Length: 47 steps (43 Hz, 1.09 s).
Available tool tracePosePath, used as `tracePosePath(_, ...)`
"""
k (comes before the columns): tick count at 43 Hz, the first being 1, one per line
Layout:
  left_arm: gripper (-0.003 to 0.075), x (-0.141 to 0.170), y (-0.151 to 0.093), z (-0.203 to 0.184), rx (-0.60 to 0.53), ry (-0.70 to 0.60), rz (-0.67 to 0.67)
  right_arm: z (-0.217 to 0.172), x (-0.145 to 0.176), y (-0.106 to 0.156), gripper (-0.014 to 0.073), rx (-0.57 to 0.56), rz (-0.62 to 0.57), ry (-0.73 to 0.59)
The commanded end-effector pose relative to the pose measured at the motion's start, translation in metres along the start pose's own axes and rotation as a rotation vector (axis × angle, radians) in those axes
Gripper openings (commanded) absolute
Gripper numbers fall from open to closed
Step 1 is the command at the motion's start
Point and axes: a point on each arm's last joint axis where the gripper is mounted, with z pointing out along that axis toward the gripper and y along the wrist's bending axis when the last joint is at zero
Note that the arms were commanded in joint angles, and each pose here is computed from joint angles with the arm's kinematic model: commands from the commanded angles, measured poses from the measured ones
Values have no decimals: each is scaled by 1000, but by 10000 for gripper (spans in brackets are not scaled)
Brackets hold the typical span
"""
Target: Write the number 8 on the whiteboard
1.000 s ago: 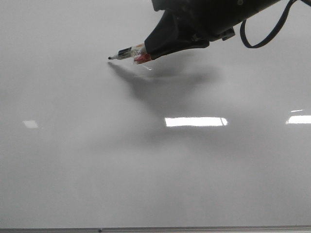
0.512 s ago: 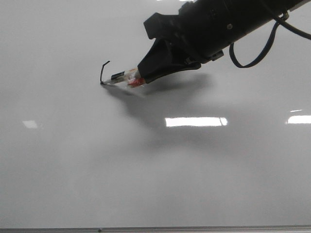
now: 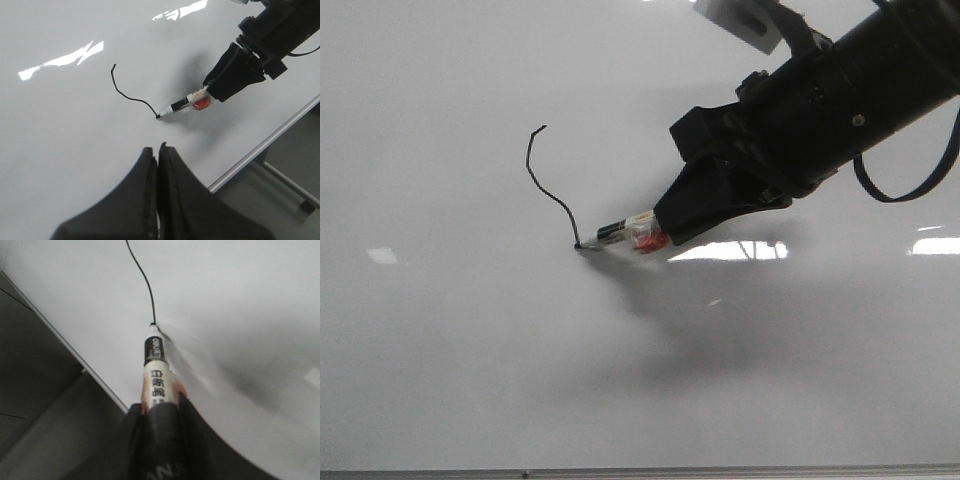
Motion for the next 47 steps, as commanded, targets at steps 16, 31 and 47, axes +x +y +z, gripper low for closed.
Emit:
tracePosePath(16,-20,-14,2,-3,-17,-93,-22,16,-37,34,-64,-56,-43,-97)
tracePosePath(31,-20,-14,2,-3,-16,-91,-22,0,-46,26,-64,-22,-32,-151)
tracePosePath(47,-20,-14,2,-3,-16,-91,-22,-33,-58,3,-64,52,-15,-225)
